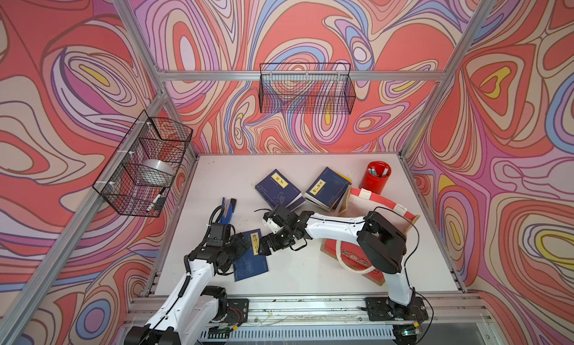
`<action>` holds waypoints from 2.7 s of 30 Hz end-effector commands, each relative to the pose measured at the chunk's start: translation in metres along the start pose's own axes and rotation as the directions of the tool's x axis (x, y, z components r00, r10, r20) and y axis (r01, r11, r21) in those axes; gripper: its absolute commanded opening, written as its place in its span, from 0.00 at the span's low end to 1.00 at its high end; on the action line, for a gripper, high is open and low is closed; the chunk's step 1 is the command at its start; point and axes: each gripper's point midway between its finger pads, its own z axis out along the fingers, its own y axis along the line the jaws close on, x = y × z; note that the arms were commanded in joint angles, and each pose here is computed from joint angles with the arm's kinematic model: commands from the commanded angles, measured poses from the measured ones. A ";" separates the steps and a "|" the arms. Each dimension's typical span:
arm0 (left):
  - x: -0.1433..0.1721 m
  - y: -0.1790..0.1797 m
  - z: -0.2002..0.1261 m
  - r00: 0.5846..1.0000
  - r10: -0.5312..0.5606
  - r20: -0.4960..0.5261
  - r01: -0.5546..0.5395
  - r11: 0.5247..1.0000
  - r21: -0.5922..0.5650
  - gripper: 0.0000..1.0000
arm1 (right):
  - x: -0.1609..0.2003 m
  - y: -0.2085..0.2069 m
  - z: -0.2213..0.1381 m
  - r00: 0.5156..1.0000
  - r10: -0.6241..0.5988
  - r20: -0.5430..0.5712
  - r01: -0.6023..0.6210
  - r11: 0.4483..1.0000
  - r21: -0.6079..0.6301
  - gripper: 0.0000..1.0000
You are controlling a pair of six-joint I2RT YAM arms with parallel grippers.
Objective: Put the books into the canvas bag
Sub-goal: Pick up the book from the center of the board.
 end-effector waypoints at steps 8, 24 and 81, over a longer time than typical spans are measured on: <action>0.016 -0.026 0.027 0.995 -0.014 -0.098 0.034 0.978 0.206 1.00 | -0.014 0.001 0.004 0.998 0.003 0.058 -0.004 1.000 0.014 0.98; 0.025 -0.025 0.029 0.992 -0.010 -0.127 0.040 0.972 0.233 1.00 | -0.015 -0.031 -0.002 0.980 0.159 0.120 -0.155 0.987 -0.041 0.81; 0.016 -0.136 -0.036 0.979 0.198 -0.049 -0.096 0.657 0.748 0.73 | -0.069 0.018 -0.123 0.949 0.138 0.284 0.008 0.889 -0.458 0.00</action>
